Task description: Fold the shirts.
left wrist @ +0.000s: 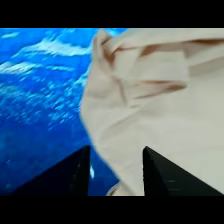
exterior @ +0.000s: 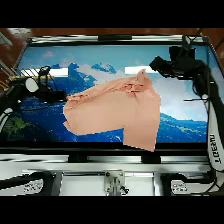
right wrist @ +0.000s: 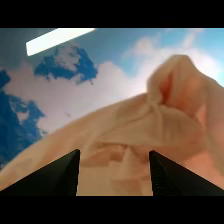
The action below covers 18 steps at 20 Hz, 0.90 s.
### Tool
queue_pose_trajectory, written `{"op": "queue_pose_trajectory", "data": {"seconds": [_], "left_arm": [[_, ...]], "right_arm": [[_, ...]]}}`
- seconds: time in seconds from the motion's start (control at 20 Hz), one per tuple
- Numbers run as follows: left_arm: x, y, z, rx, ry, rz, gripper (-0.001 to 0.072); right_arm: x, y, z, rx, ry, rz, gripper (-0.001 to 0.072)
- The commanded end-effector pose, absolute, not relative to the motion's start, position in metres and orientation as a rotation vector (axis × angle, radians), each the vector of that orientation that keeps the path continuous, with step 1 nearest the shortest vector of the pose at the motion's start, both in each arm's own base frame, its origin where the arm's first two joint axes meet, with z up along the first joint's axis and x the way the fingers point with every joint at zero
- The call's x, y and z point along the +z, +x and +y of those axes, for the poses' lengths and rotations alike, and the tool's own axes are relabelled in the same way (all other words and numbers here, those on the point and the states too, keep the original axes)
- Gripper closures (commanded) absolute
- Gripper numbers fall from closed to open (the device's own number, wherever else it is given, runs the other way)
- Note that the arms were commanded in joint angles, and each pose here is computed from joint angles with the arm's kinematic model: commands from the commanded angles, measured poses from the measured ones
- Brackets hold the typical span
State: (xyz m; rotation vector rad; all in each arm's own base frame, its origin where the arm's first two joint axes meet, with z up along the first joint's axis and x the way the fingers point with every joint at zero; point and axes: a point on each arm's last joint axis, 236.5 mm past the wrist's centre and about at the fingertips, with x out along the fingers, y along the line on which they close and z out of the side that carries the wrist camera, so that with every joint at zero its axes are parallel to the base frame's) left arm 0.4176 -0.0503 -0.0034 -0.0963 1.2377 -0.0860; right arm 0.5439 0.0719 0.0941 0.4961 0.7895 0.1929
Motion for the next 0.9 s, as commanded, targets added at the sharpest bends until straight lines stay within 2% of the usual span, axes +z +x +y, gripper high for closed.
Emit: {"op": "queue_pose_trajectory", "data": {"seconds": [0.0,0.1,0.15,0.25,0.35,0.4,0.45,0.85], "left_arm": [[0.01,0.349,0.005,-0.04,-0.066,1.504,0.0305],[0.0,0.318,-0.003,-0.138,-0.224,1.592,0.0129],[-0.011,0.306,-0.009,-0.164,-0.318,1.617,0.0103],[-0.037,0.291,-0.025,-0.21,-0.449,1.637,0.0106],[-0.062,0.287,-0.043,-0.237,-0.51,1.609,0.0125],[-0.072,0.289,-0.047,-0.224,-0.528,1.587,0.0169],[-0.081,0.292,-0.051,-0.211,-0.536,1.558,0.0199],[-0.097,0.328,-0.066,-0.186,-0.46,1.407,0.0217]], "right_arm": [[0.082,0.474,0.007,0.109,0.413,1.051,0.0167],[0.061,0.431,-0.016,0.103,0.385,1.23,0.0167],[0.052,0.417,-0.021,0.109,0.393,1.286,0.0167],[0.036,0.403,-0.02,0.11,0.423,1.344,0.0166],[0.025,0.402,-0.01,0.13,0.454,1.347,0.0166],[0.023,0.405,-0.005,0.138,0.465,1.336,0.0166],[0.023,0.409,0.0,0.145,0.466,1.323,0.0167],[0.024,0.415,0.005,0.151,0.462,1.3,0.0167]]}}
